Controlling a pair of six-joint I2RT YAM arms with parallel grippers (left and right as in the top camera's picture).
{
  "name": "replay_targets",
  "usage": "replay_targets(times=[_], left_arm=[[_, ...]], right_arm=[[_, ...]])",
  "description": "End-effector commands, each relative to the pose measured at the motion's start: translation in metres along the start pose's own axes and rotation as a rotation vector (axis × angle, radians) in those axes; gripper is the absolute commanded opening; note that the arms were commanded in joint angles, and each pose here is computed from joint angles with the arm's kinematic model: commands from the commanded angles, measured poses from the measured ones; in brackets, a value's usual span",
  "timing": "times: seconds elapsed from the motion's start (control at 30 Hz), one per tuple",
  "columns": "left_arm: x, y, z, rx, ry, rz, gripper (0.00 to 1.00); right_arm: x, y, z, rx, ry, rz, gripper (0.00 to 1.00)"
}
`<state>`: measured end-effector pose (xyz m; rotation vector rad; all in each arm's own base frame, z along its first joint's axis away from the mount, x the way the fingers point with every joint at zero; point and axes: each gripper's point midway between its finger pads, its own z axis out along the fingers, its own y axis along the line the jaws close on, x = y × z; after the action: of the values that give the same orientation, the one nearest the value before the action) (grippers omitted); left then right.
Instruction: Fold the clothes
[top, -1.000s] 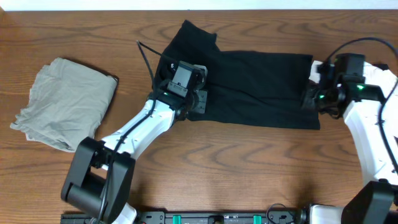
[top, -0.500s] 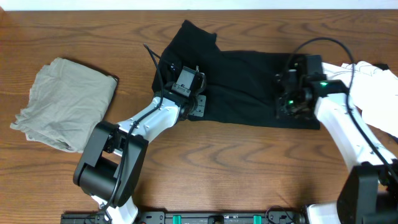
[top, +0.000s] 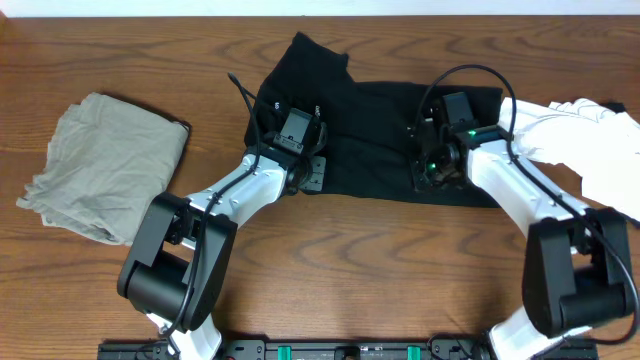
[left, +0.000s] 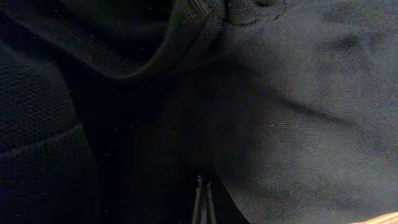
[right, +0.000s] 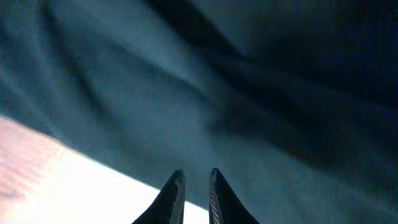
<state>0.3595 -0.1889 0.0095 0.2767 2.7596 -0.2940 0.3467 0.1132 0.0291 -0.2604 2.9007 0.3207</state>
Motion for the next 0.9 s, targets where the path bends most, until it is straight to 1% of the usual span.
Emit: replay_targets(times=[0.0, 0.2, 0.3, 0.4, 0.53, 0.67, 0.77, 0.87], left_arm=[[0.012, 0.007, 0.007, -0.022, 0.036, 0.007, 0.06], [0.013, 0.007, 0.006, -0.023, 0.039, 0.0, 0.05], [0.013, 0.007, 0.006, -0.023, 0.04, -0.001, 0.06], [0.014, 0.007, 0.007, -0.024, 0.042, -0.005, 0.06], [0.015, 0.008, 0.007, -0.025, 0.043, -0.008, 0.06], [0.016, 0.008, 0.008, -0.026, 0.047, -0.008, 0.06], [0.017, 0.008, 0.008, -0.025, 0.045, -0.008, 0.06], [0.017, 0.009, 0.009, -0.026, 0.042, -0.008, 0.06]], right_arm=[[0.004, 0.0, 0.015, 0.002, 0.023, 0.042, 0.13], [0.009, -0.006, 0.04, 0.013, 0.061, 0.052, 0.13], [0.008, -0.024, 0.045, 0.11, 0.053, 0.117, 0.12], [-0.004, -0.038, 0.044, 0.182, -0.005, 0.157, 0.13], [-0.035, -0.039, 0.04, 0.169, -0.127, 0.155, 0.2], [-0.054, -0.042, 0.036, 0.16, -0.202, 0.172, 0.22], [-0.05, -0.04, 0.037, 0.147, -0.184, 0.182, 0.22], [-0.031, -0.041, 0.04, 0.16, -0.106, 0.188, 0.22]])
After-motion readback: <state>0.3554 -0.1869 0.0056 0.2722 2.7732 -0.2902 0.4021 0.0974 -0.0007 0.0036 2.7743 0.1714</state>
